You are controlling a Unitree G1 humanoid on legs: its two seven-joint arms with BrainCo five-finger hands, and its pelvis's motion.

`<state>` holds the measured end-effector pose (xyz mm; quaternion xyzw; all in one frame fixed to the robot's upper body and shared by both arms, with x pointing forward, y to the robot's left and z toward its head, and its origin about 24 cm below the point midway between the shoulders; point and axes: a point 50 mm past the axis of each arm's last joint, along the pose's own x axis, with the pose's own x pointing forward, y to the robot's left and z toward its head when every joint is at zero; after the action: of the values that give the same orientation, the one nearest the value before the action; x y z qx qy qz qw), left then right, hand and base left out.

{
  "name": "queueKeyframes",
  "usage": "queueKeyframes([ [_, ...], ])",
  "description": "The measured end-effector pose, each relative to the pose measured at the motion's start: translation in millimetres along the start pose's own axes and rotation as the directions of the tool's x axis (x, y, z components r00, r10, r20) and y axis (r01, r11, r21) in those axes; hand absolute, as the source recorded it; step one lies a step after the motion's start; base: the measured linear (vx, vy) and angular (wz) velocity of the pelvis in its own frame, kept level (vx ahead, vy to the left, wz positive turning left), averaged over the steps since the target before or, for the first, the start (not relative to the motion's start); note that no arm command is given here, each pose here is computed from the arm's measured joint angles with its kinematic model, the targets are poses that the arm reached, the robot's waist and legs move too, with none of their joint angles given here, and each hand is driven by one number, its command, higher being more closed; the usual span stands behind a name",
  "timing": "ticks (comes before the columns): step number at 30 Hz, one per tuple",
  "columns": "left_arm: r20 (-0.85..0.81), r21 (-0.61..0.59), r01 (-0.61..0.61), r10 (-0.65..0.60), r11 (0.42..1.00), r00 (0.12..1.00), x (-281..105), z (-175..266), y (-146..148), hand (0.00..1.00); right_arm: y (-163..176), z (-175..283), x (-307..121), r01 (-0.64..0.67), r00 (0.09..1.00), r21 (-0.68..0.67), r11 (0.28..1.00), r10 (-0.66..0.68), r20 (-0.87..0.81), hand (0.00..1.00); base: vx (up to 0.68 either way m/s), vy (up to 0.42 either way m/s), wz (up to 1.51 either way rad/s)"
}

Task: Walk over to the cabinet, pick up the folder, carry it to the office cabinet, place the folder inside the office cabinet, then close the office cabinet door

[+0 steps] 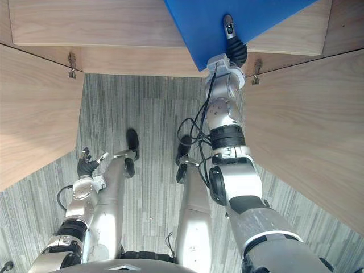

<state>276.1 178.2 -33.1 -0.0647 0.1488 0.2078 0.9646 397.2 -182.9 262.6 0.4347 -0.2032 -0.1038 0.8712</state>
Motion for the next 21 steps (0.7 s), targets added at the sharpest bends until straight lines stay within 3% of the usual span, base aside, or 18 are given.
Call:
queueKeyframes([
  [2,-0.017,0.002,-0.011,0.011,1.000,1.000,0,-3,-1,0.00,-2,-3,2,0.030,0.999,-0.010,1.000,-0.030,-0.018,1.00,-0.02,-0.010,0.10],
  [3,-0.024,0.002,-0.013,0.013,1.000,1.000,0,-4,-2,0.00,-1,-5,3,0.042,0.999,-0.013,0.999,-0.043,-0.026,0.00,-0.02,-0.013,0.05],
  [21,-0.054,-0.010,-0.036,0.035,0.999,0.998,2,-6,-8,0.00,9,-5,4,0.064,0.997,0.013,0.998,-0.064,-0.033,0.00,0.00,-0.009,0.02],
])
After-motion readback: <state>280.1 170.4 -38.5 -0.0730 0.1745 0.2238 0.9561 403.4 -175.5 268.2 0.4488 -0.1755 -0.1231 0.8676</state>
